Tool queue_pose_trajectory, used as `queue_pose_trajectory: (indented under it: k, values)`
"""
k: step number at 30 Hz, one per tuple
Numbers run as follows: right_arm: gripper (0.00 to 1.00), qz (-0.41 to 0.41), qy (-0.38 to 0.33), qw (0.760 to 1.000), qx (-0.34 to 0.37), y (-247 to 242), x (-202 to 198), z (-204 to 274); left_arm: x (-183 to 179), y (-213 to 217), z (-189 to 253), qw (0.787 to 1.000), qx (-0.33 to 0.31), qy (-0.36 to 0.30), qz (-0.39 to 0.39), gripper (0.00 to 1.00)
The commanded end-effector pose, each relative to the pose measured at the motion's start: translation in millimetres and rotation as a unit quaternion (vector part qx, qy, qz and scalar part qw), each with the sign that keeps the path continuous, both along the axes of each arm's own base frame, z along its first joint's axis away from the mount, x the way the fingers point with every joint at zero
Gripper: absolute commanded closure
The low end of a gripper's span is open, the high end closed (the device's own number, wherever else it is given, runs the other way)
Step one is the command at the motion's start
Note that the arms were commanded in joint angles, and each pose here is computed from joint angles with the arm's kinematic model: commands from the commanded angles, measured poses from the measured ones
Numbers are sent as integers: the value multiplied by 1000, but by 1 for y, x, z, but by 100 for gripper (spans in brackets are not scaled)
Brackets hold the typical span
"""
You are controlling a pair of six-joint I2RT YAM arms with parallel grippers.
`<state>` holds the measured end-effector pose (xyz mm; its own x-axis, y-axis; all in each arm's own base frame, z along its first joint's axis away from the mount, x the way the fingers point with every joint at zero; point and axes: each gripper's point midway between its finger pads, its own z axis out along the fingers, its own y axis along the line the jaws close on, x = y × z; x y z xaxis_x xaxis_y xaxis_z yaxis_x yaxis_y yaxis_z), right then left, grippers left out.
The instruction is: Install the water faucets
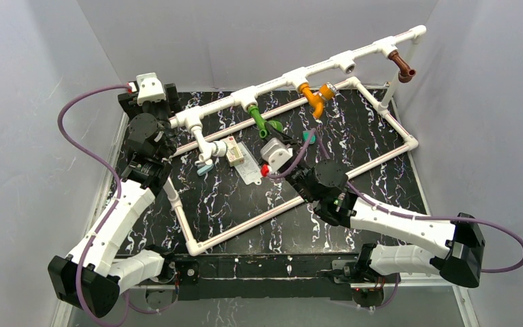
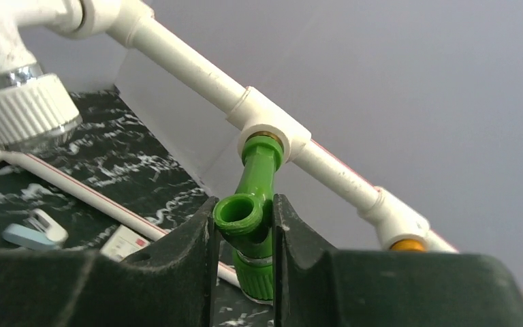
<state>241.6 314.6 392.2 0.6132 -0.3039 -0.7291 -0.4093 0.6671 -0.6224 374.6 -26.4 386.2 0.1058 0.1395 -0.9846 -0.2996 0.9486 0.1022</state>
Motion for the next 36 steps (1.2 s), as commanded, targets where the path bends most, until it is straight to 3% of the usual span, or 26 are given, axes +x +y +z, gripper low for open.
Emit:
queue_pose_trajectory:
  k: [1,7,16,29,36]
  values:
    - [99,54,138,942,300,-11,-5,46,-21,-11,-187,943,120,307,-37,26]
    - [99,72,227,871,430,-13,-1,42,-21,-12,-188,942,121,309,-38,26]
    - [99,115,335,741,571,-8,0,34,-21,-12,-189,942,121,311,-39,26]
    - [99,140,474,490,718,-4,4,28,-21,-13,-188,943,119,309,-41,26]
    - [99,162,516,376,752,-5,-1,21,-22,-12,-188,943,118,308,-41,26]
